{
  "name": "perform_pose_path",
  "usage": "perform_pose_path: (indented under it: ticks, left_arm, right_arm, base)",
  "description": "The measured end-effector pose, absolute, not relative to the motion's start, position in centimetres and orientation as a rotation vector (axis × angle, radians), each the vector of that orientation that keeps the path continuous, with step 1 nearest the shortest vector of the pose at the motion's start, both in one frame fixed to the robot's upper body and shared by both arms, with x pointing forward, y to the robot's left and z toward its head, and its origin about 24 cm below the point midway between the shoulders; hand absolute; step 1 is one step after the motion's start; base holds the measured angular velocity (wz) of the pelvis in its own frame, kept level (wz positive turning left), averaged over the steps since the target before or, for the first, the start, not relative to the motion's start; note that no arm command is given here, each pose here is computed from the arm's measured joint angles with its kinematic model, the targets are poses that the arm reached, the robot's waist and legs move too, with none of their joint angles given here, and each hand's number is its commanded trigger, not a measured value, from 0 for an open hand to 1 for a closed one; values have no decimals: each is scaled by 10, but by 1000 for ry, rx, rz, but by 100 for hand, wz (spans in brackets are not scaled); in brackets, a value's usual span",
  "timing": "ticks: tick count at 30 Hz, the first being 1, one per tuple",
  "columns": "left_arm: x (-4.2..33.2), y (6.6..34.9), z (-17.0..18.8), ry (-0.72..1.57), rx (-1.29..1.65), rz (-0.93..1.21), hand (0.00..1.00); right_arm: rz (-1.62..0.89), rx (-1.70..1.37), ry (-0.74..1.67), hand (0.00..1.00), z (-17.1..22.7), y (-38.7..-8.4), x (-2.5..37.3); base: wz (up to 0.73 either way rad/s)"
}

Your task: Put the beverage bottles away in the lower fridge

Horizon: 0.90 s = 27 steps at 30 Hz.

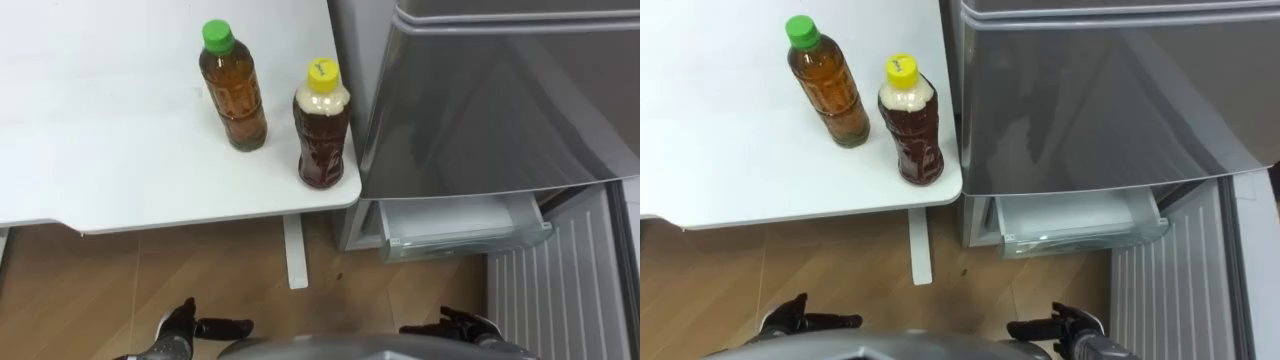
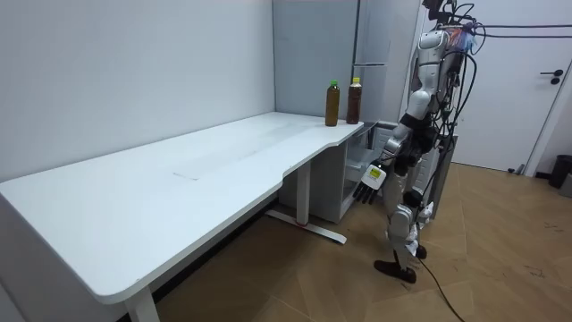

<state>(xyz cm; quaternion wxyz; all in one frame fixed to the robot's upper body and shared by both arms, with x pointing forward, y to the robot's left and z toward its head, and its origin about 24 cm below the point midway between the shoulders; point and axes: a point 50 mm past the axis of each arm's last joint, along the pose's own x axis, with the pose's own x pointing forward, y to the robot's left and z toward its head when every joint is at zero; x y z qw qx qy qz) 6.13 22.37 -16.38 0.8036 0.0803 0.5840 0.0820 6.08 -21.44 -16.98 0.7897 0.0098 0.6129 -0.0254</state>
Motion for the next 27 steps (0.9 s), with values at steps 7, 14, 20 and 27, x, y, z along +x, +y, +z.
perform_pose_path:
  ticks: [7, 14, 20, 27]
  left_arm:
    - [59, 225, -164, 1250, 176, 195, 0]
    - [43, 232, -165, 1292, 96, 304, 0]
    - [35, 234, -166, 1306, 84, 343, 0]
    - [20, 236, -166, 1323, -14, 474, 0]
  right_arm:
    - [-55, 21, 1322, 0, -170, -215, 60]
    - [-94, 39, 1329, 0, -170, -218, 57]
    - [-118, 57, 1328, 0, -170, -219, 54]
    - [-150, 81, 1331, 0, -170, -221, 49]
  base:
    - [0]
    - [4]
    - [5]
    - [0]
